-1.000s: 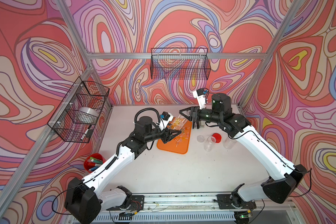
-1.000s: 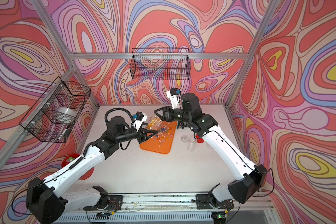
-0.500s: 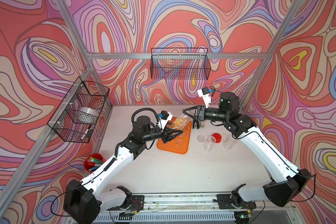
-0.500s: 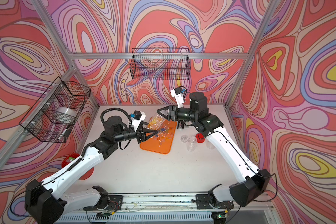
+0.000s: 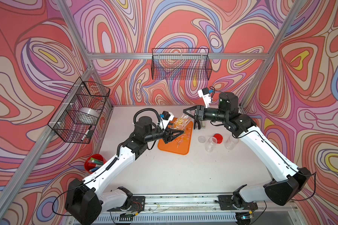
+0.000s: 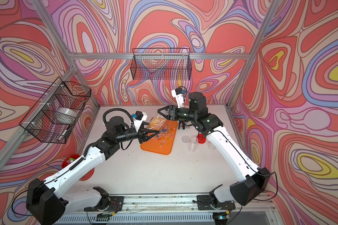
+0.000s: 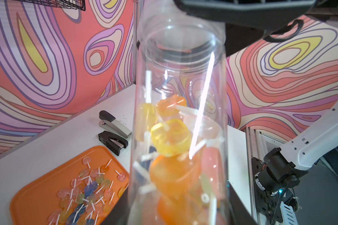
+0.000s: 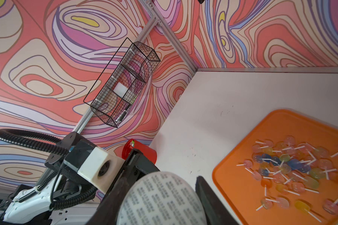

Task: Pour the candies out of the jar
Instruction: Unscrew the lid from the jar.

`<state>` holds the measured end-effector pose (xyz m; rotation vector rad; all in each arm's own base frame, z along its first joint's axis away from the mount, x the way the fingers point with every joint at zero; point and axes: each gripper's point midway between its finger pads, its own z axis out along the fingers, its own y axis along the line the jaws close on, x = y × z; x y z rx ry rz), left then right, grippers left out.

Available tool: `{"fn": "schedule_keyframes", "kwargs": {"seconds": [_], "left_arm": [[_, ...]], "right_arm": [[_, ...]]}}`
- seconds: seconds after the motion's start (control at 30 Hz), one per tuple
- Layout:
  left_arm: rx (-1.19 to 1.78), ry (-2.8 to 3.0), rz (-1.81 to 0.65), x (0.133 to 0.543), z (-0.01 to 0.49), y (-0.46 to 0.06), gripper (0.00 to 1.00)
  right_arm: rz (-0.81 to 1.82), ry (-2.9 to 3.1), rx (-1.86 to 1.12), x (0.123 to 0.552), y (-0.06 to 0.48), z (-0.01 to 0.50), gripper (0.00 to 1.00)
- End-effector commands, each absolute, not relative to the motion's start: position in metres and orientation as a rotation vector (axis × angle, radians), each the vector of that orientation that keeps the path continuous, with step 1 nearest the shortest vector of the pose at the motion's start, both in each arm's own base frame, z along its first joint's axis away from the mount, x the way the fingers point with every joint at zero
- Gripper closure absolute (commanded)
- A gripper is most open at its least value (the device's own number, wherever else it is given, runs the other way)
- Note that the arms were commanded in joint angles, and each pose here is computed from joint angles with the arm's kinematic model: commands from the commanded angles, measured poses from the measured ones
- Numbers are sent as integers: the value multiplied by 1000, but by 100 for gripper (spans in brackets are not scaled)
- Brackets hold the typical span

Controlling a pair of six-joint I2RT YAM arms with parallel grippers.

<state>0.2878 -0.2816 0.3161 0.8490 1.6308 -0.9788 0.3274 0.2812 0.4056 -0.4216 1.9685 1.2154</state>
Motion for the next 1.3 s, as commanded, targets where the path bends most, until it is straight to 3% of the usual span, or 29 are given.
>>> {"fn": "schedule_keyframes", "kwargs": {"seconds": [0.0,0.47,0.8,1.27], "left_arm": [[831,1656,-940,298,313,-282,100],[842,1688,-930,300,308,-285,100],[831,1686,-916,300,310,-282,100],[811,1676,-901,301,307,-279,100]], "right_arm": [[1181,1931,-544,311,298,419,60],[897,1933,-694,316,286,411,58],[903,1950,-720,314,288,405,54],[854,1909,-589,323,274,423,62]]}}
